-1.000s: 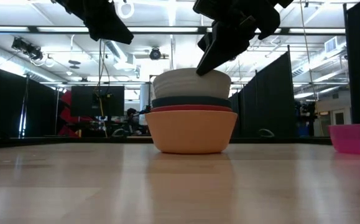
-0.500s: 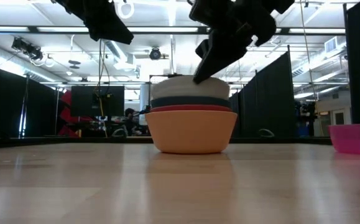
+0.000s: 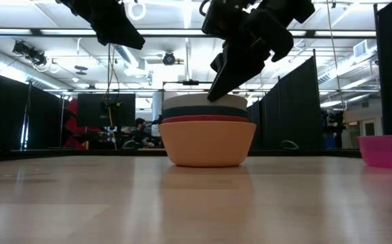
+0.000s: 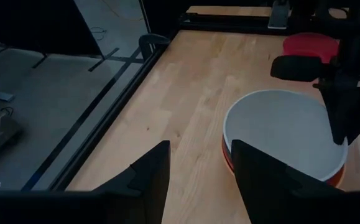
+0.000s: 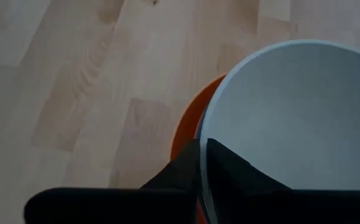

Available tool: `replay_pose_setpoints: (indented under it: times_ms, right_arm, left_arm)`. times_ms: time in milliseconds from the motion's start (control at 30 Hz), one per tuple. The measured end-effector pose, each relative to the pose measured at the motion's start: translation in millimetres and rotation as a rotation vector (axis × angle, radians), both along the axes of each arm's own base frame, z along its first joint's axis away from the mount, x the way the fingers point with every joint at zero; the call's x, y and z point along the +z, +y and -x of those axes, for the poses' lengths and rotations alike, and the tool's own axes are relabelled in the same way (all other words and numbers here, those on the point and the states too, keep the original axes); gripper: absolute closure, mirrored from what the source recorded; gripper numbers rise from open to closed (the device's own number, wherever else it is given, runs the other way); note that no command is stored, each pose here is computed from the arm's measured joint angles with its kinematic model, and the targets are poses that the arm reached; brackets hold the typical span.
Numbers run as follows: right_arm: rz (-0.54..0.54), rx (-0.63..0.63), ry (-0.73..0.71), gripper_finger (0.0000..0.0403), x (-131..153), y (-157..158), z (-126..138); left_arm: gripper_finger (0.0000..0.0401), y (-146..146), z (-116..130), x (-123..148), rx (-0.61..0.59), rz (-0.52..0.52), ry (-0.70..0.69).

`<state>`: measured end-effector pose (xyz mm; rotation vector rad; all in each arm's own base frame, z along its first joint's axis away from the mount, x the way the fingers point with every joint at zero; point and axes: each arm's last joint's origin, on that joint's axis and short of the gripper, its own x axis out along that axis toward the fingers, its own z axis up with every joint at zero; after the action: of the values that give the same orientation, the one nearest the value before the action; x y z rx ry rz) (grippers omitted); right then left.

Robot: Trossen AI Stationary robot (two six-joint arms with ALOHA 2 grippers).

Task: Nest bowls inside each other
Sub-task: Stack the white bowl on top of the blue bowl, then stack the pink bowl on top of the white bowl

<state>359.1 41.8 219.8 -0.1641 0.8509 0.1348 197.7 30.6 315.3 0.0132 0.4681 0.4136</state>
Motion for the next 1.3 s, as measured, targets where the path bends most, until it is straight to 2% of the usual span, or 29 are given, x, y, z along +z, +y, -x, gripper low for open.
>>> replay_pose_setpoints:
  times_ms: [267, 500, 800, 1067, 1167, 1300]
  right_arm:
    - [-0.001, -0.007, -0.006, 0.0313, 2.0, -0.9, 0.6]
    - [-0.014, -0.014, -0.076, 0.0278, 25.4, -1.9, 9.8]
    - [-0.006, -0.094, -0.241, 0.0291, 86.1, -6.1, 68.7]
    - [-0.017, -0.169, -0.388, 0.0303, 123.3, -12.7, 129.3]
    - [-0.065, -0.190, -0.424, 0.0311, 111.8, -12.8, 149.9]
    - [-0.130, -0.284, -0.369, 0.0319, 75.5, -16.1, 171.6]
  left_arm:
    - [0.0243, 0.0, -0.1, -0.1, 0.000, 0.001, 0.001]
    - [0.0243, 0.0, -0.1, 0.0, 0.000, 0.000, 0.000]
    - [0.0243, 0.0, 0.0, -0.2, -0.004, -0.007, 0.005]
    - [0.0243, -0.1, 0.0, -0.3, -0.008, -0.013, 0.009]
    - [0.0243, -0.1, -0.1, 0.0, -0.012, -0.020, 0.010]
    - [0.0243, -0.1, -0.1, 0.0, -0.012, -0.021, 0.009]
